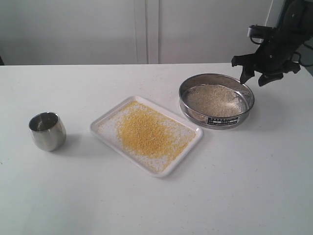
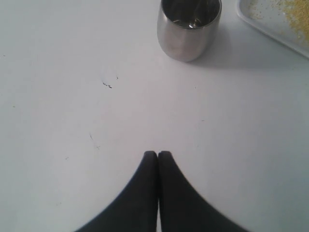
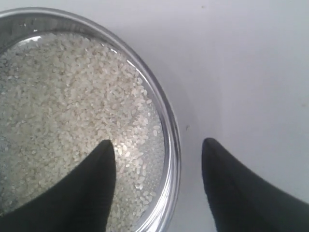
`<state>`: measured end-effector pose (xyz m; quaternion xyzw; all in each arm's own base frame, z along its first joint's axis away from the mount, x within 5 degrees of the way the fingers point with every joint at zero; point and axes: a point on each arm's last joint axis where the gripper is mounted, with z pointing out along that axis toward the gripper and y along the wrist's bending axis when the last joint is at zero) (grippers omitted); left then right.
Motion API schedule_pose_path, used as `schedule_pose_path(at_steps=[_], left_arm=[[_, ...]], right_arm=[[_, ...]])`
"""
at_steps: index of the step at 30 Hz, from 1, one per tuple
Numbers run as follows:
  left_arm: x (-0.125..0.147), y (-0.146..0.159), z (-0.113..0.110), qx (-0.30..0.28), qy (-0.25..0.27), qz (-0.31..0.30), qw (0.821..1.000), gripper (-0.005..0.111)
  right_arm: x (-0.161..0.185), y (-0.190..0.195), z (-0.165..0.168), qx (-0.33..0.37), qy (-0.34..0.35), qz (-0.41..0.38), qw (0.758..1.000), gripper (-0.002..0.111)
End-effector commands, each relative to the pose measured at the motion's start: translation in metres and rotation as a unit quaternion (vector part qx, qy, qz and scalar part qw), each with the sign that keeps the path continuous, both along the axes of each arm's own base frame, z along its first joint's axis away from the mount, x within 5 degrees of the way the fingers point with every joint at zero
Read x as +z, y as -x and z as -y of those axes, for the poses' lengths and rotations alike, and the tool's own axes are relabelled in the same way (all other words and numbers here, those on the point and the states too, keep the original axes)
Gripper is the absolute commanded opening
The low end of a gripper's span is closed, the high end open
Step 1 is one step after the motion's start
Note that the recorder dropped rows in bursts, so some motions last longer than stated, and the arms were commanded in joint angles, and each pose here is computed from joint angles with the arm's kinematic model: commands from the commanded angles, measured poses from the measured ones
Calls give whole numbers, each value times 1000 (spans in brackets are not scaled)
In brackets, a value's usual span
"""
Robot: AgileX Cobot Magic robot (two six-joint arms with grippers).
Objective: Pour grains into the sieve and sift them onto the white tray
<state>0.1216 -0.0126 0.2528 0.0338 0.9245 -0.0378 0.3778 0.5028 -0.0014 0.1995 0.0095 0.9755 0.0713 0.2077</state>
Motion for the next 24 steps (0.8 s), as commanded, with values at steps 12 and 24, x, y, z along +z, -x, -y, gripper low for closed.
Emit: schedule_pose_path(at_steps=[12, 24], left_arm=[[-1, 1, 0, 4, 7, -3, 1000, 0], [-1, 1, 0, 4, 7, -3, 1000, 0]], right_arm=[[28, 15, 1, 49, 5, -15, 999, 0], [57, 25, -26, 90, 8, 5, 996, 0]])
